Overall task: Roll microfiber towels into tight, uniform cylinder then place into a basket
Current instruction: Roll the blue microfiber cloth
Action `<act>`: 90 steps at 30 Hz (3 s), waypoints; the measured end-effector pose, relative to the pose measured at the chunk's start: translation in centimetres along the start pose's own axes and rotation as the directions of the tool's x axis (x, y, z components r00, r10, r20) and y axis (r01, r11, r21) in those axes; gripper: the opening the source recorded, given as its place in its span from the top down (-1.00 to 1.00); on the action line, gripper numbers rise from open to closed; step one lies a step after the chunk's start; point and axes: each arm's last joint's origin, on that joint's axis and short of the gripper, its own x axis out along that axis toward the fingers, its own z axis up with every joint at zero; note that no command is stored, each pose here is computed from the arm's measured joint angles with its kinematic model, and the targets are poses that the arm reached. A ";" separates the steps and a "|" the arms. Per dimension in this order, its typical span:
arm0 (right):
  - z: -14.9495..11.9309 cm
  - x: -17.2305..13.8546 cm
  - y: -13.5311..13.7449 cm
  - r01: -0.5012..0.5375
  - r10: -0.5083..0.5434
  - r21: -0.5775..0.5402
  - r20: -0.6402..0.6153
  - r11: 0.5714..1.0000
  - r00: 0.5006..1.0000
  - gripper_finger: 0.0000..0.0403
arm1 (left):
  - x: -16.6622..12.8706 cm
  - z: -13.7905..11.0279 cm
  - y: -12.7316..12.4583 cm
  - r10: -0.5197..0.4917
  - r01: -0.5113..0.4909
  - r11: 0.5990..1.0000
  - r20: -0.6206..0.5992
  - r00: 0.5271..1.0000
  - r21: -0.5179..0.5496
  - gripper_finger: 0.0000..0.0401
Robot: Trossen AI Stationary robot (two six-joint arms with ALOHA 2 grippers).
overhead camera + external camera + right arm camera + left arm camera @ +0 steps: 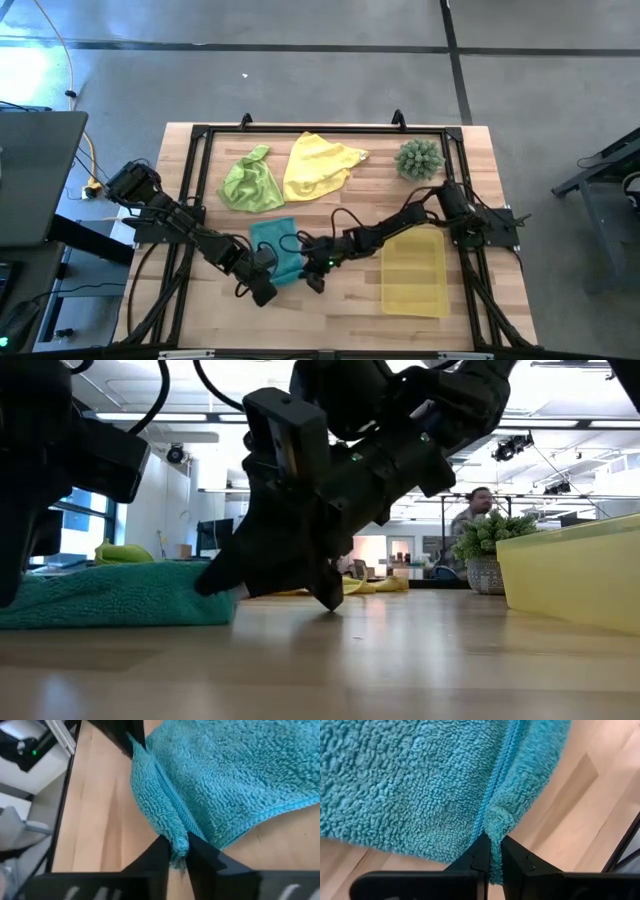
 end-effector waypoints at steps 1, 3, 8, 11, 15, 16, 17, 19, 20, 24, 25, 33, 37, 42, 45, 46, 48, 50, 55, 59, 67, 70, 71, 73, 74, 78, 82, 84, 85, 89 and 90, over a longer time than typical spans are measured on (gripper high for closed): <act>-0.1 0.0 0.1 -0.001 0.001 -0.011 -0.002 1.000 1.000 0.68 | 0.0 0.0 0.0 0.000 0.000 1.000 0.000 1.000 -0.009 0.91; 0.0 -0.1 0.1 -0.009 0.009 -0.033 -0.010 0.999 1.000 0.57 | 0.0 0.0 0.0 0.000 0.000 1.000 0.000 1.000 -0.021 0.91; 1.0 -1.7 -0.1 -0.057 0.052 -0.054 -0.099 0.997 0.994 0.40 | 0.0 0.1 0.0 -0.003 0.003 0.999 0.008 1.000 -0.036 0.91; 1.7 -3.3 0.4 -0.037 0.024 -0.110 -0.117 0.993 0.993 0.39 | 0.0 0.0 0.0 0.000 0.000 0.999 -0.004 1.000 -0.040 0.91; 2.2 -4.5 2.3 -0.015 -0.002 -0.286 -0.059 0.958 0.998 0.40 | 0.0 0.0 0.0 -0.001 0.001 0.999 -0.002 1.000 -0.042 0.91; 2.0 -4.4 2.9 -0.024 0.009 -0.355 -0.044 0.935 0.999 0.41 | 0.0 0.0 0.0 0.000 0.000 0.999 0.001 1.000 -0.043 0.91; 1.7 -4.3 3.7 -0.032 0.024 -0.425 -0.022 0.905 0.999 0.41 | 0.0 0.0 0.0 0.000 0.001 0.999 0.001 1.000 -0.042 0.91; 1.0 -4.1 5.2 -0.009 0.027 -0.553 0.025 0.833 0.999 0.42 | 0.0 0.0 0.0 0.000 0.000 0.999 0.001 1.000 -0.043 0.91; 0.6 -3.9 5.8 0.023 0.010 -0.604 0.052 0.796 0.999 0.42 | 0.0 0.0 0.0 0.000 0.000 0.999 0.002 1.000 -0.042 0.91; -0.5 -3.1 7.0 0.120 -0.018 -0.696 0.152 0.708 0.988 0.42 | 0.0 0.0 0.0 0.000 0.000 0.999 0.002 1.000 -0.045 0.91; -0.7 -2.8 7.1 0.119 -0.006 -0.704 0.161 0.701 0.987 0.42 | 0.0 0.0 0.0 0.000 0.000 0.999 0.002 1.000 -0.045 0.91; -1.8 -0.7 5.5 0.090 0.005 -0.680 0.136 0.727 0.991 0.42 | 0.0 0.0 0.0 0.000 0.000 0.999 0.003 1.000 -0.050 0.91; -2.2 0.1 4.5 0.121 -0.033 -0.679 0.141 0.724 0.989 0.42 | 0.0 0.0 0.0 0.000 0.000 0.999 0.003 1.000 -0.053 0.91; -2.0 0.4 3.6 0.187 -0.089 -0.665 0.179 0.723 0.980 0.42 | 0.0 0.0 0.0 0.000 0.000 0.999 0.004 1.000 -0.053 0.91; -1.8 0.4 3.9 0.193 -0.065 -0.686 0.208 0.701 0.976 0.42 | 0.0 0.0 0.0 0.000 0.000 0.999 0.004 1.000 -0.053 0.91; -1.7 0.4 3.9 0.197 -0.062 -0.702 0.214 0.685 0.975 0.42 | 0.0 0.0 0.0 0.000 0.000 0.999 0.004 1.000 -0.053 0.91; -1.7 0.4 3.9 0.200 -0.063 -0.720 0.213 0.664 0.975 0.42 | 0.0 0.0 0.0 0.000 0.000 0.999 0.004 1.000 -0.053 0.91; -1.6 0.4 3.5 0.203 -0.077 -0.715 0.205 0.669 0.976 0.41 | 0.0 0.0 0.0 0.000 0.000 0.999 0.004 1.000 -0.053 0.91; -1.0 0.3 2.4 0.221 -0.115 -0.693 0.196 0.686 0.974 0.32 | 0.0 0.1 0.0 0.001 -0.001 0.998 0.010 1.000 -0.066 0.91; -0.7 0.2 1.8 0.200 -0.116 -0.679 0.168 0.706 0.979 0.19 | 0.0 0.1 0.0 0.002 -0.001 0.998 0.012 1.000 -0.070 0.91; -0.6 0.1 0.7 0.153 -0.121 -0.659 0.095 0.736 0.988 0.18 | 0.0 0.1 0.0 0.003 -0.002 0.996 0.020 1.000 -0.087 0.91; -0.5 0.1 0.5 0.140 -0.112 -0.652 0.085 0.745 0.990 0.25 | 0.0 0.1 0.0 0.006 -0.003 0.996 0.028 1.000 -0.087 0.90; -0.6 0.2 0.5 0.137 -0.111 -0.650 0.080 0.748 0.991 0.27 | 0.0 0.1 0.0 0.006 -0.004 0.996 0.030 1.000 -0.087 0.90; -0.6 0.3 0.4 0.137 -0.114 -0.641 0.077 0.755 0.990 0.32 | 0.0 0.1 0.0 0.007 -0.004 0.997 0.033 0.999 -0.079 0.90; -0.7 0.3 0.4 0.137 -0.119 -0.640 0.071 0.756 0.990 0.34 | 0.0 0.1 0.0 0.007 -0.005 0.997 0.034 0.999 -0.080 0.90; -0.7 0.1 0.4 0.135 -0.134 -0.650 0.051 0.748 0.990 0.36 | 0.0 0.1 0.0 0.008 -0.005 0.996 0.034 0.999 -0.087 0.90; -0.5 -1.4 1.2 0.127 -0.177 -0.677 -0.005 0.725 0.984 0.28 | 0.0 0.1 0.0 0.009 -0.006 0.996 0.038 0.999 -0.087 0.90; -0.4 -2.5 1.8 0.137 -0.217 -0.701 -0.026 0.700 0.976 0.22 | 0.0 0.1 0.0 0.010 -0.007 0.996 0.037 0.999 -0.087 0.90; -0.2 -3.1 2.2 0.142 -0.229 -0.708 -0.029 0.691 0.973 0.18 | 0.0 0.1 0.0 0.009 -0.006 0.996 0.036 0.999 -0.087 0.90; 0.5 -4.6 4.0 0.155 -0.202 -0.702 0.015 0.695 0.979 0.08 | 0.0 0.1 0.0 0.009 -0.006 0.996 0.034 0.999 -0.087 0.90; 0.5 -4.5 4.4 0.147 -0.172 -0.702 0.035 0.697 0.984 0.07 | 0.0 0.1 0.0 0.008 -0.005 0.996 0.034 0.999 -0.087 0.90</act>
